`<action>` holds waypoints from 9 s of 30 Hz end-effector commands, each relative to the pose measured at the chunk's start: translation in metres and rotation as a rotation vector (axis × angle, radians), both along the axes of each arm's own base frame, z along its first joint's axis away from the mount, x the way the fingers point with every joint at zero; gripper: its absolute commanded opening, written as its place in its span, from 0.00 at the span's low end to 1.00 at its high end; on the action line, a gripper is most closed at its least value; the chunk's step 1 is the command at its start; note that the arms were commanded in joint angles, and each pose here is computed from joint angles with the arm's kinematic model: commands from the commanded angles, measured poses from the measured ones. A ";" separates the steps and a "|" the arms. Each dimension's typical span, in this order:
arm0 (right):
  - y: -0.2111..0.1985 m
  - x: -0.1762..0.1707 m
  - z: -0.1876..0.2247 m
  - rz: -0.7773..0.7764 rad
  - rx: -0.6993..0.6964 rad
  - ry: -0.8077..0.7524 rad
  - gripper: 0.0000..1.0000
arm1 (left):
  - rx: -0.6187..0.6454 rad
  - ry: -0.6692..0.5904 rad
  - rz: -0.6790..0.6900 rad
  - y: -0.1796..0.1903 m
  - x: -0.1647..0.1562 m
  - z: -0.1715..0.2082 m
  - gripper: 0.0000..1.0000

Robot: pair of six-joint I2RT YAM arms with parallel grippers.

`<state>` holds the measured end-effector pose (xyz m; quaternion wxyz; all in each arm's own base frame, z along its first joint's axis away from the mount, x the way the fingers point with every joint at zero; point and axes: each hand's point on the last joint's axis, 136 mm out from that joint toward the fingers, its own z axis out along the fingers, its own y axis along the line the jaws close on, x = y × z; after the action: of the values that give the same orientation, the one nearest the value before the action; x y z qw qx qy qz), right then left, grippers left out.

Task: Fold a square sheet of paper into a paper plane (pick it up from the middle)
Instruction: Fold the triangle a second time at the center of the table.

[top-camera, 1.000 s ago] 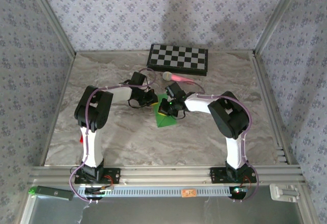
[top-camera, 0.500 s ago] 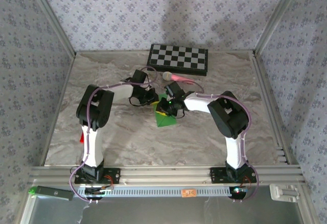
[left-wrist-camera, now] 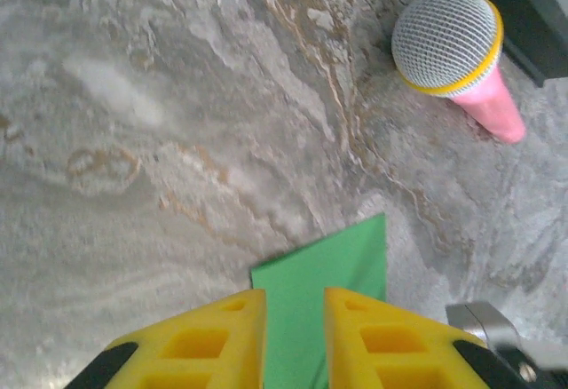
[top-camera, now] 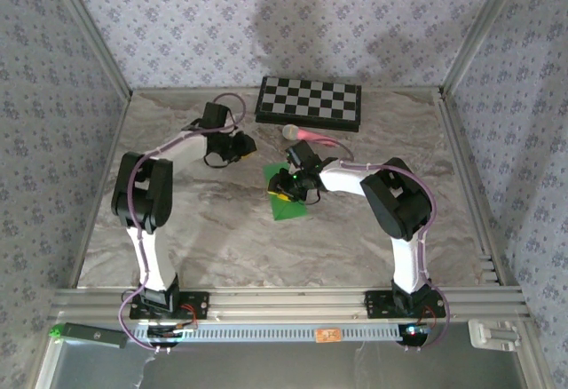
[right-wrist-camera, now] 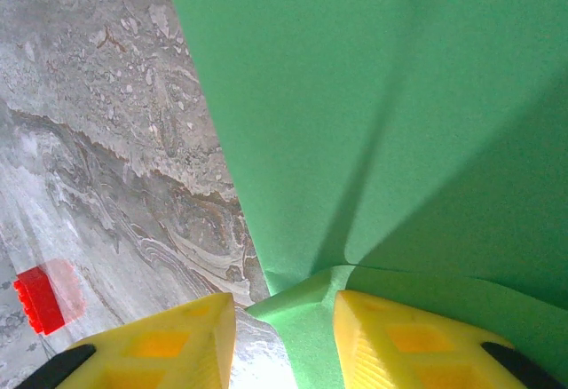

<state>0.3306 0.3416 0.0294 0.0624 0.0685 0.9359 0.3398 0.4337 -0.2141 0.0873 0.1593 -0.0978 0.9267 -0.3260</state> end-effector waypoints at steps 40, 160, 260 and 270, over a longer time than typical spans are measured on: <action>-0.037 -0.021 -0.052 -0.031 -0.155 0.151 0.02 | -0.105 0.210 -0.067 -0.064 -0.110 -0.043 0.05; -0.065 -0.022 -0.077 -0.102 -0.115 0.088 0.00 | 0.019 0.190 -0.239 -0.059 -0.172 -0.024 0.06; -0.059 -0.004 -0.054 0.015 -0.079 -0.009 0.00 | 0.028 0.127 -0.275 -0.083 -0.124 -0.051 0.02; -0.069 -0.009 -0.069 0.002 -0.143 0.039 0.00 | 0.092 0.224 -0.324 -0.071 -0.152 -0.081 0.02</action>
<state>0.3476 0.3049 0.0207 0.1121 0.0274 0.9251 0.3618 0.3017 -0.2926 0.0211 0.0357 0.0141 0.9489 -0.3131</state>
